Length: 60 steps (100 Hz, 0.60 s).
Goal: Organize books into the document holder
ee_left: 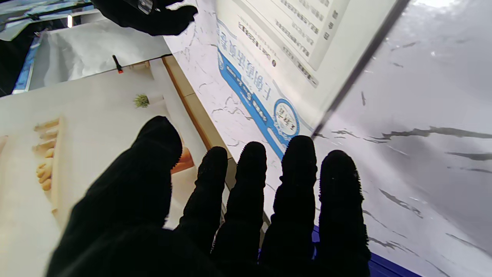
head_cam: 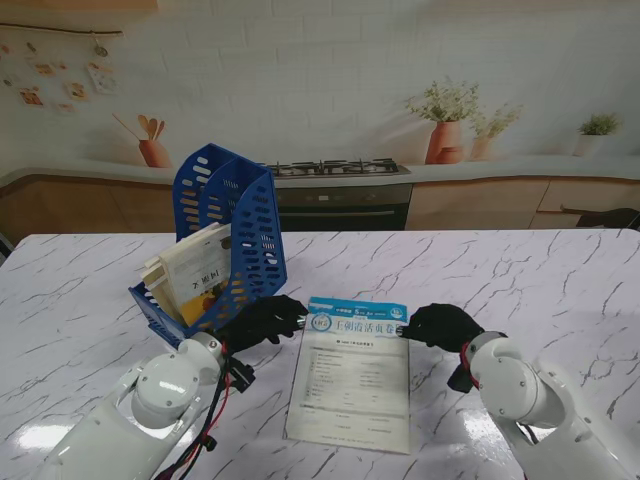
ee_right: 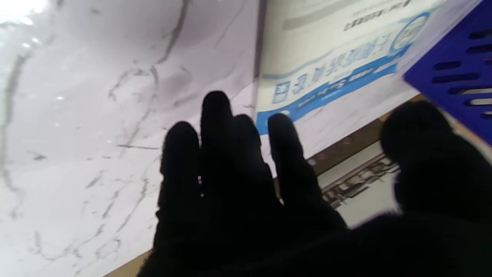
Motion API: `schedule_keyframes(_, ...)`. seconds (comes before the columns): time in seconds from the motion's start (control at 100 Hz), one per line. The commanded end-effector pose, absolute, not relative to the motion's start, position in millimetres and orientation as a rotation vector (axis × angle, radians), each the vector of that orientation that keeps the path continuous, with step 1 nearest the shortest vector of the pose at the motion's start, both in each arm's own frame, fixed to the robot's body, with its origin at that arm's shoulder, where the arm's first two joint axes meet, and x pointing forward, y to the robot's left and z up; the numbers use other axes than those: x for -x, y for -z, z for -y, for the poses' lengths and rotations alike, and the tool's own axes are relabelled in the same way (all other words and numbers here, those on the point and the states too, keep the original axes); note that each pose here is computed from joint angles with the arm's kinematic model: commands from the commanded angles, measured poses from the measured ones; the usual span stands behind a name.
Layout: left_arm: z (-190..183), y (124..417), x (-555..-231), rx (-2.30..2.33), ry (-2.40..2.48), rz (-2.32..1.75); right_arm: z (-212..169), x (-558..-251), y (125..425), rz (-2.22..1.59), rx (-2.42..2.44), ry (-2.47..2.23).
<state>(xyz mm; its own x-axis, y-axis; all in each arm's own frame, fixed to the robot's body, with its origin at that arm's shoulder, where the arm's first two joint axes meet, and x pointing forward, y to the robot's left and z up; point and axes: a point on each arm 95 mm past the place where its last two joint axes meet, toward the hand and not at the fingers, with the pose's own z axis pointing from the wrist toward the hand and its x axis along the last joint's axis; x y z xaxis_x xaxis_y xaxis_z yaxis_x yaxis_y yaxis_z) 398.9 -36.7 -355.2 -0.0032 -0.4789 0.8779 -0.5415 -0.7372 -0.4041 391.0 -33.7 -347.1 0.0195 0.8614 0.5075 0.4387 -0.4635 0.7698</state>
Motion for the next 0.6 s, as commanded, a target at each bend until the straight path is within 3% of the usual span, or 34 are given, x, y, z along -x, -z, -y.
schedule_keyframes(0.0,38,358,-405,-2.19,-1.856,1.095,24,-393,346,-1.308,-1.932,-1.418)
schedule_keyframes(0.59,40,374,-409,-2.411,-1.595,1.058,6,-414,364,-1.229,-2.312,-1.157)
